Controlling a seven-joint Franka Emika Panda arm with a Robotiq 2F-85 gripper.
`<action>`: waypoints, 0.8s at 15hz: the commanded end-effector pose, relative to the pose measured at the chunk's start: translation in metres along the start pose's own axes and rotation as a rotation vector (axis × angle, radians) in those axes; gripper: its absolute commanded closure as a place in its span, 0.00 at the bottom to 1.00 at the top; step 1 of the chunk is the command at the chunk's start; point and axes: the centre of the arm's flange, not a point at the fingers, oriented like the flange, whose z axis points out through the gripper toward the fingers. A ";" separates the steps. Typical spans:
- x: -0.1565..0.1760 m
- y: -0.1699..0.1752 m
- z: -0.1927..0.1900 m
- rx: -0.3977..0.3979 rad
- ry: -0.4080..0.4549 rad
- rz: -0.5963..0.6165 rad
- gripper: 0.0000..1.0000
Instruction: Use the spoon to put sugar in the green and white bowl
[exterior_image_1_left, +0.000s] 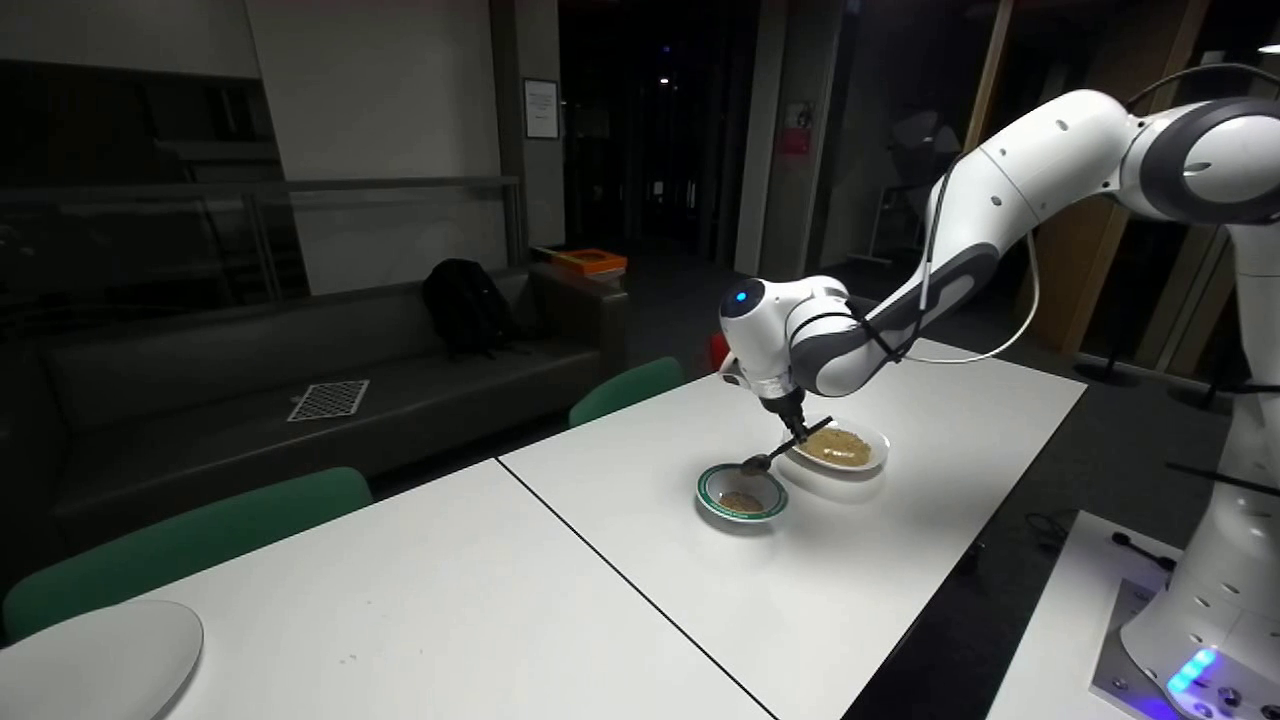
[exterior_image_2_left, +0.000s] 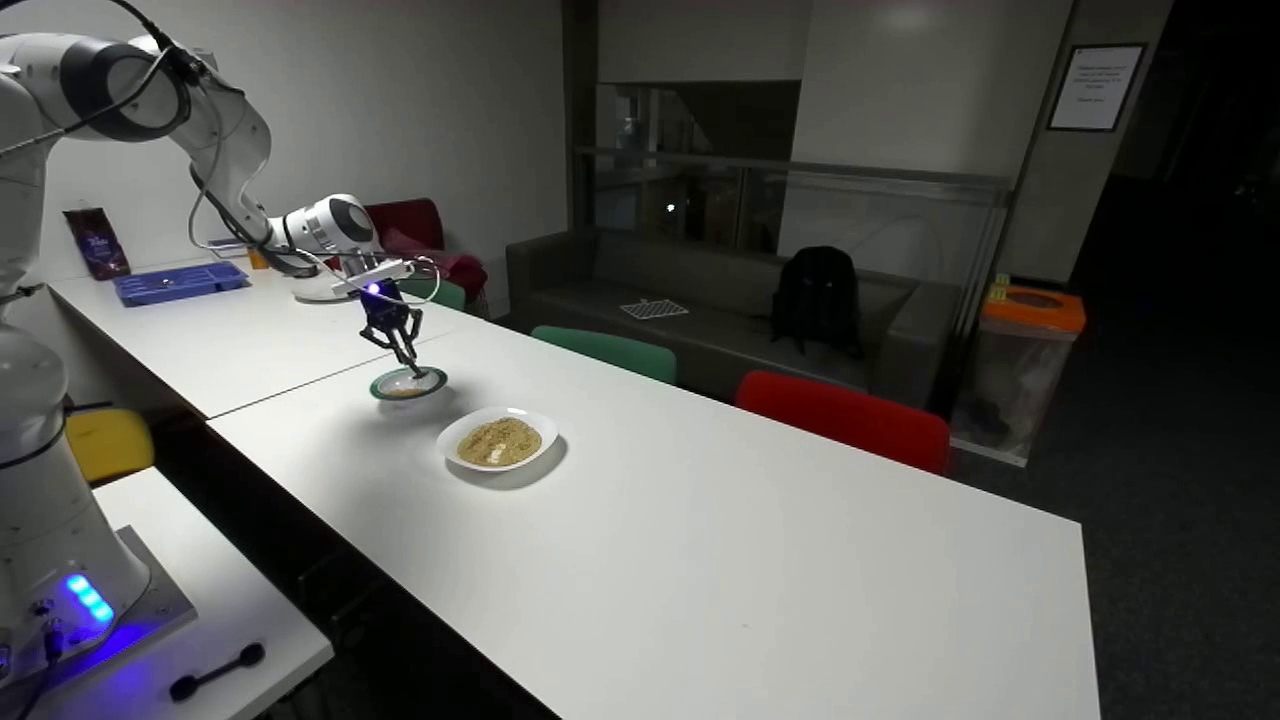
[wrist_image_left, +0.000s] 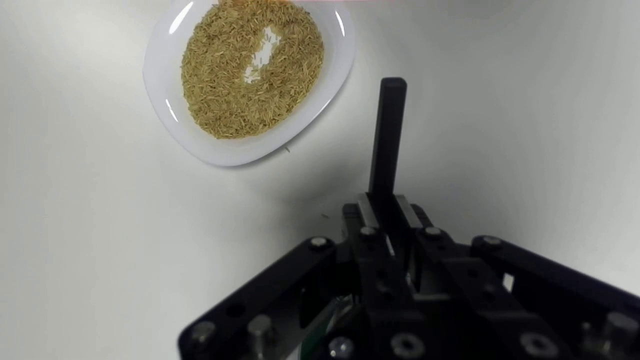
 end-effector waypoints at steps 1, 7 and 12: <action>0.007 0.002 -0.009 -0.050 -0.042 0.014 0.97; 0.012 0.001 -0.014 -0.083 -0.064 0.003 0.97; 0.016 -0.004 -0.017 -0.127 -0.091 -0.013 0.97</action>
